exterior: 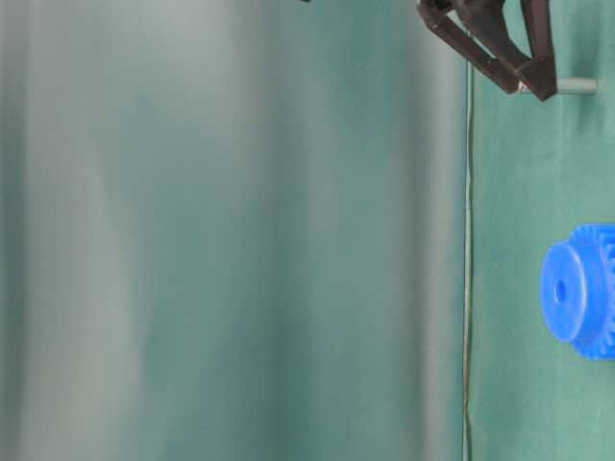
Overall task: Insert the shaft placed at a random location into the center hole of the medium gear at another random location.
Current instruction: 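Move the right gripper left over the upright silver shaft, open, then lower the right gripper around the shaft and close on it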
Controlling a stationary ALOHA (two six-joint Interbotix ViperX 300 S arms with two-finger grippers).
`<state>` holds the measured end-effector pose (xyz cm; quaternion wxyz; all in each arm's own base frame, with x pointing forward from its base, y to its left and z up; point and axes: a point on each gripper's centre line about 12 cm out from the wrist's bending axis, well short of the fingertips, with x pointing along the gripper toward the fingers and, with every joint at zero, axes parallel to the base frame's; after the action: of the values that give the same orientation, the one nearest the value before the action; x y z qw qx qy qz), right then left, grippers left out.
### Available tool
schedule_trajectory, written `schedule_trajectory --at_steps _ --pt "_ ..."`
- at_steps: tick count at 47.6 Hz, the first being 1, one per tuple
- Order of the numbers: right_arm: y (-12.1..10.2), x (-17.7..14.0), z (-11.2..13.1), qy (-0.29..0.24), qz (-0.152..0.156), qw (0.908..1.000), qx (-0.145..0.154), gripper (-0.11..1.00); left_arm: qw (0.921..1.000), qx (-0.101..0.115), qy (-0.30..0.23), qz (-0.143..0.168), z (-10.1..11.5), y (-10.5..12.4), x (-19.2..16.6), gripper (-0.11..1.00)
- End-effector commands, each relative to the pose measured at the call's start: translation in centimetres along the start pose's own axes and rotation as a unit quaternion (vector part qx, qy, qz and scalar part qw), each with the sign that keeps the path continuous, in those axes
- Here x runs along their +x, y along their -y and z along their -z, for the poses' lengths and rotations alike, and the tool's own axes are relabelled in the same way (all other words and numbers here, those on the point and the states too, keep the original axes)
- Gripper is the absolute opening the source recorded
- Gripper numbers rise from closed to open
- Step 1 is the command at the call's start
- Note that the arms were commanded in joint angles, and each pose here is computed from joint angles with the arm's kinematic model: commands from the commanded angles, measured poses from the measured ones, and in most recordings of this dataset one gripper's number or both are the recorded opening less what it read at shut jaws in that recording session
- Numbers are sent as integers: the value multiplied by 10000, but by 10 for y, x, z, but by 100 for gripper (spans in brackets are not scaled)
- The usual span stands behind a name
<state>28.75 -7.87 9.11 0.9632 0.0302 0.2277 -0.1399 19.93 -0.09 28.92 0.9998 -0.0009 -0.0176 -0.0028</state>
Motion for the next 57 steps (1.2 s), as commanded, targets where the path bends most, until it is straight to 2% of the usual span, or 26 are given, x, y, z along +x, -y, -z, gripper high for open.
schedule_trajectory --at_steps 1,6,10,14,19,21,42,50,57 --pt "2 2 -10 206 34 9998 -44 83 10000 7 69 18 -6 1 3 0" --pt "2 2 -9 199 33 9998 -44 76 10000 7 61 10 -6 0 3 0" --pt "1 2 -9 199 23 9998 -55 66 10000 7 54 10 -5 0 3 0" --pt "1 2 -9 192 8 9998 -81 48 10000 7 38 10 -5 0 3 0" --pt "1 2 -10 207 3 9997 -86 19 10000 7 31 9 -5 0 3 0" --pt "1 2 -10 207 3 9997 -86 13 10000 7 31 9 -5 0 3 0" --pt "1 1 -15 276 3 9996 -83 13 10000 7 0 9 -4 0 3 0" --pt "1 -7 -34 460 -5 9989 -64 13 10000 7 -8 9 -4 0 3 0" --pt "0 -16 -50 422 -28 9991 -67 13 10000 7 -8 9 -4 0 3 0"
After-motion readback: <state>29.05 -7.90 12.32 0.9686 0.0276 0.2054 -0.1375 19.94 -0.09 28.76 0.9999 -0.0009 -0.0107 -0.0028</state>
